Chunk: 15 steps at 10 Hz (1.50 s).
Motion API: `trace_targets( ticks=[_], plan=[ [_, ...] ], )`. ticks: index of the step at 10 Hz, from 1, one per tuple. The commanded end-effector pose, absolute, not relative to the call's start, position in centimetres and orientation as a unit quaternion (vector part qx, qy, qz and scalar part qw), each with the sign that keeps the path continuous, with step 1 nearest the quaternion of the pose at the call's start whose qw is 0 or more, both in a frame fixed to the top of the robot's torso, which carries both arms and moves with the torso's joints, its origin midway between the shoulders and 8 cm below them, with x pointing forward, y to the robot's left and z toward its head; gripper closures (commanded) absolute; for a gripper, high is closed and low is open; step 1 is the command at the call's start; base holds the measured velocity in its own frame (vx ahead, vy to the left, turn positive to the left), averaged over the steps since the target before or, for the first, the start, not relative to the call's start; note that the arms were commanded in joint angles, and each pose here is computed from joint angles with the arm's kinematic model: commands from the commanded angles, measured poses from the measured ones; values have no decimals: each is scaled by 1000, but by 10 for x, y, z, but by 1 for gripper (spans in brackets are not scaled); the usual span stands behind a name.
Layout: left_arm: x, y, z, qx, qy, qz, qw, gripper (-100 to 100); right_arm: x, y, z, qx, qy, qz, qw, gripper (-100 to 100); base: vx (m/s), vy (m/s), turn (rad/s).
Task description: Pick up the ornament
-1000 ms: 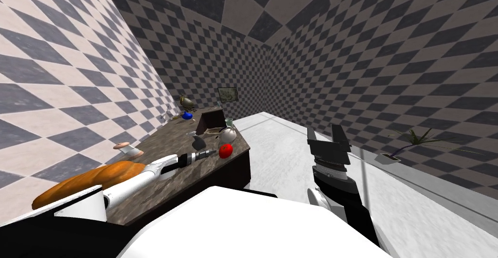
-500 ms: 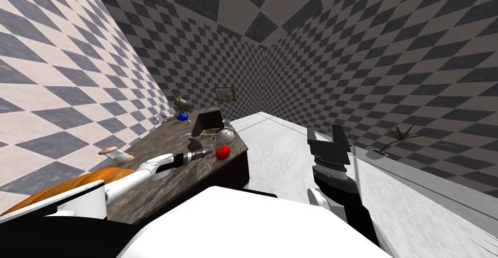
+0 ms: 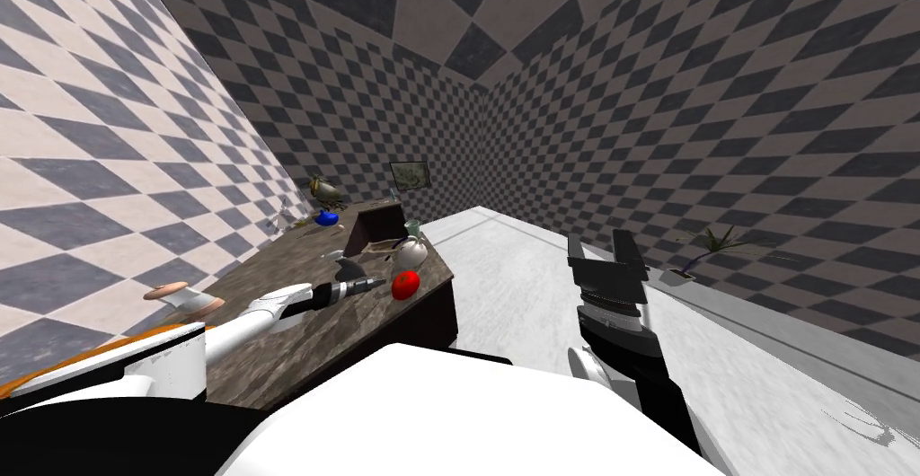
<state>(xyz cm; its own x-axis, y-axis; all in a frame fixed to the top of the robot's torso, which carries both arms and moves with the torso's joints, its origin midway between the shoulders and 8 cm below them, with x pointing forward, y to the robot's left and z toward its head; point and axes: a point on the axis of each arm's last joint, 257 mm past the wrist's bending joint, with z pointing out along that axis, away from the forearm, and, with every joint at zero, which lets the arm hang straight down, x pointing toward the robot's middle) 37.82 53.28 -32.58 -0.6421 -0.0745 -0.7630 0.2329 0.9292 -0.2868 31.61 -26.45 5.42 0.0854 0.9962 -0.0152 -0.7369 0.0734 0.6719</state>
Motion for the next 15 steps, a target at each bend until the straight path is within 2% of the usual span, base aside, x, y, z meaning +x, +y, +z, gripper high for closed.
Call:
trace_targets(
  ticks=[1,15],
  plan=[
    [371,557,-327,44,898,-154,410,-100,316,-264,54,261,249,629,689,0,46,-43,-211],
    [337,655,-331,27,932,-32,361,-100,316,-264,54,261,249,629,689,0,30,-24,-64]
  ],
)
